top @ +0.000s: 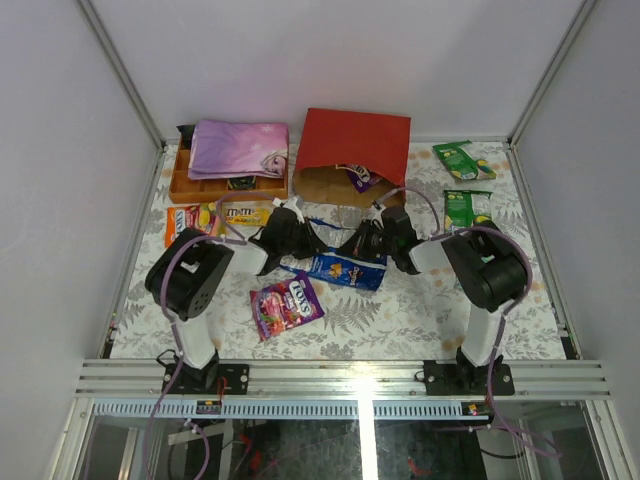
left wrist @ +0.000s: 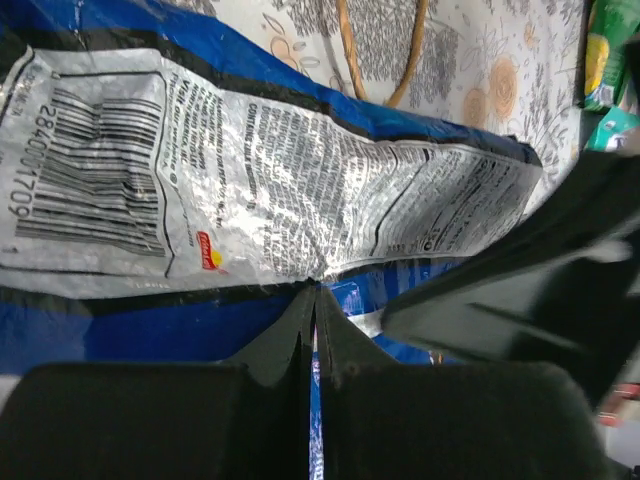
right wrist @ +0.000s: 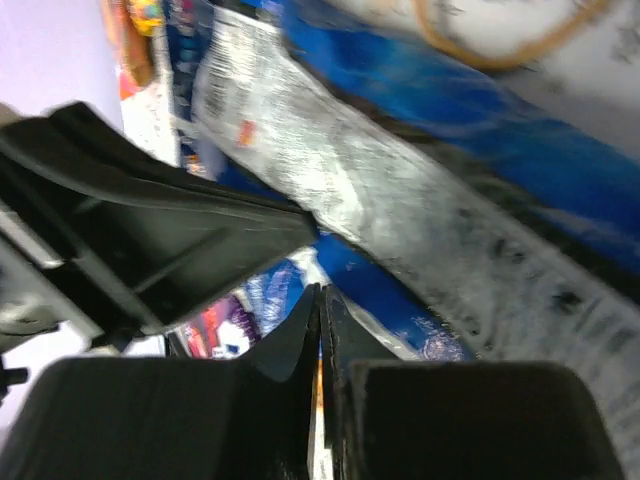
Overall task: Take the snacks out of the paper bag
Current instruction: Adjust the snack at the center of the board.
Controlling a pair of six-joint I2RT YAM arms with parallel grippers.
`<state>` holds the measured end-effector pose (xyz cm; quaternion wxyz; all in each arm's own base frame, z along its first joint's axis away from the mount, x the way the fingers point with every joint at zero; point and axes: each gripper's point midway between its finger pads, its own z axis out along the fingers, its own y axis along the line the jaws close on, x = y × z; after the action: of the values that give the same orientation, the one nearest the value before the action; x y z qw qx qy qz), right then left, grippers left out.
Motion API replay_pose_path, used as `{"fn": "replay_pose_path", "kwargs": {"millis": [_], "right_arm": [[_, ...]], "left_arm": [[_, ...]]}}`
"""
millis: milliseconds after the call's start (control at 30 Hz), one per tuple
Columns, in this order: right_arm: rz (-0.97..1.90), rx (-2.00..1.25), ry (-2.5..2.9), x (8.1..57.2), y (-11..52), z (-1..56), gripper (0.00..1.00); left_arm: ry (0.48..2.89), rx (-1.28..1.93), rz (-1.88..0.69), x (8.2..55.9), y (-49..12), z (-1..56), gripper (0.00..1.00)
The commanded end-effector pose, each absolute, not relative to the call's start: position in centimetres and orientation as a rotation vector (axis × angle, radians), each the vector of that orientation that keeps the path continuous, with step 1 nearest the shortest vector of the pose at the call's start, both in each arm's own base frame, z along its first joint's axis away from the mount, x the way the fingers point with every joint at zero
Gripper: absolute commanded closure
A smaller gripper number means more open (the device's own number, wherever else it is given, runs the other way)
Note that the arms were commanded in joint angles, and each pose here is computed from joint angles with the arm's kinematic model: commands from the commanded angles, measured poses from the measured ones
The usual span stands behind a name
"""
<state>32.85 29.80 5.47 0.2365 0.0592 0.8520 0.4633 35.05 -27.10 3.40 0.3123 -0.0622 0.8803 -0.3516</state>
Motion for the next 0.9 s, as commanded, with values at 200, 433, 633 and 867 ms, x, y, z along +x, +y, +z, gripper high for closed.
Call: {"fn": "replay_pose_path", "kwargs": {"millis": [200, 433, 633, 867], "right_arm": [[1.398, 0.301, 2.336, 33.2, 29.4, 1.7, 1.00], [1.314, 0.444, 2.351, 33.6, 24.4, -0.5, 1.00], [1.221, 0.439, 2.376, 33.4, 22.4, -0.9, 1.00], [1.137, 0.312, 2.304, 34.3, 21.8, 2.9, 1.00]], "left_arm": [[2.384, -0.456, -0.976, 36.0, -22.7, -1.7, 1.00], [2.376, -0.622, -0.921, 34.8, -19.4, -2.4, 1.00], [2.372, -0.642, -0.895, 34.0, -18.4, -2.3, 1.00], [2.289, -0.566, -0.860, 35.1, -17.9, 1.4, 1.00]]}}
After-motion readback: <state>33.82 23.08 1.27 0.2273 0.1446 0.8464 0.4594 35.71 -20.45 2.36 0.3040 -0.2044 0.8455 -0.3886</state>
